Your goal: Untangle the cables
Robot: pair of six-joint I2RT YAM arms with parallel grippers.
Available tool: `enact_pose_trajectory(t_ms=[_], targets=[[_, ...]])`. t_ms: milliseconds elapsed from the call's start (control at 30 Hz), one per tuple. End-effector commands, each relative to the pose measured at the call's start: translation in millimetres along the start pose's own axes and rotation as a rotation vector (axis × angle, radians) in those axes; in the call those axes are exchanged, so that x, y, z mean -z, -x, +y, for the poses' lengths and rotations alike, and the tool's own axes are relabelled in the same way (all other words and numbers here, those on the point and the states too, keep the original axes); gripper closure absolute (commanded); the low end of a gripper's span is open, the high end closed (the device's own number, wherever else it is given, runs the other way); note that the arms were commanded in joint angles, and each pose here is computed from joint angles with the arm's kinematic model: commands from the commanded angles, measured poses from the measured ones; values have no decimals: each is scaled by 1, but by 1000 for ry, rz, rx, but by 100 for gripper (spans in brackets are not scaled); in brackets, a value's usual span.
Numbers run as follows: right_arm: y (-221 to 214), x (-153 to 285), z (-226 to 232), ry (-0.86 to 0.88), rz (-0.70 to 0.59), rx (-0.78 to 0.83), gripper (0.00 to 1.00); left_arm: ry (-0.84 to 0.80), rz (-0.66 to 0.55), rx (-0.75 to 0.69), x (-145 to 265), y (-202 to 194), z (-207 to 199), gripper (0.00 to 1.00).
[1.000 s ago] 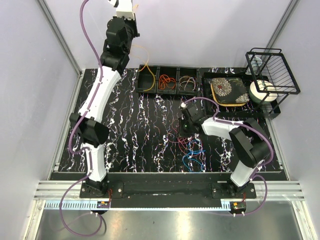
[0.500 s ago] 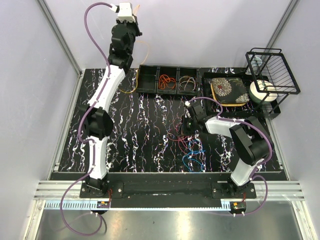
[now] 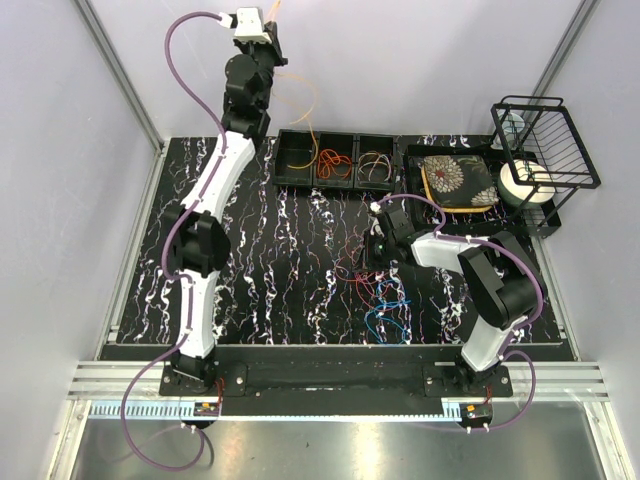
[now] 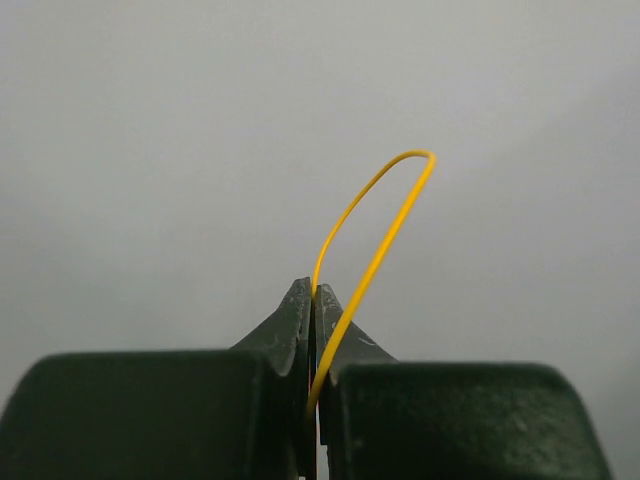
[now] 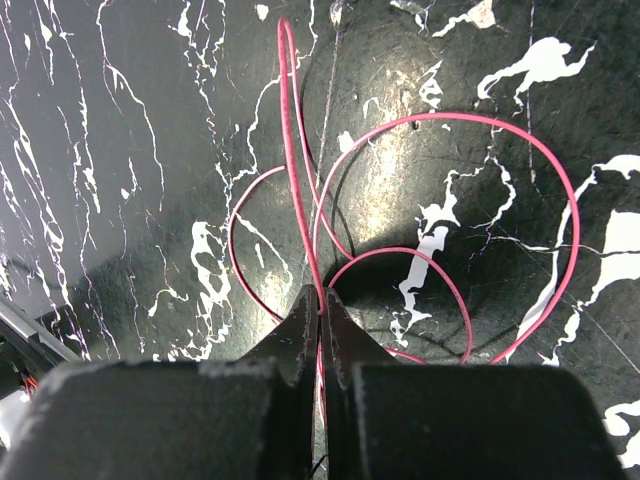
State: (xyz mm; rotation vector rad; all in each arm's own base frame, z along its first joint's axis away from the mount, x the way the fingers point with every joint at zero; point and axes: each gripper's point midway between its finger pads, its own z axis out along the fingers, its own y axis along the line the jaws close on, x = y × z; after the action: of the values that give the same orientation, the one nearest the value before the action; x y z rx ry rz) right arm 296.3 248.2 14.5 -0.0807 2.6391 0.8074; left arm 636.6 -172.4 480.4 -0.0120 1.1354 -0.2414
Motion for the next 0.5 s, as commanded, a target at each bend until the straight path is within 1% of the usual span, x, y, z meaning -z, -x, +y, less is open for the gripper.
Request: enact_pose_trajectory(t_ms=[0,67,133,167,300,333,467], targets=[[-15,-5,-18,-53,44,-1,100,22,-171,49,-8,27,3,100],[-16,-5,-18,-52,47,-1,100,32,-173,56,-11,17,4,100],[-16,-5,-18,-49,47,1,100,40,-199,72,-12,18,6,100],[-15,-5,-17,-47,45,1,100,38,-199,77,-13,11,6,100],[-16,-5,-18,-46,47,0,100,53,-262,107,-10,-3,10,100],[-15,-5,-17,-45,43,0,100,59,-251,105,-11,-15,12,100],[-16,-6,-17,-42,49,0,100,66,-254,104,-13,-28,15,100]])
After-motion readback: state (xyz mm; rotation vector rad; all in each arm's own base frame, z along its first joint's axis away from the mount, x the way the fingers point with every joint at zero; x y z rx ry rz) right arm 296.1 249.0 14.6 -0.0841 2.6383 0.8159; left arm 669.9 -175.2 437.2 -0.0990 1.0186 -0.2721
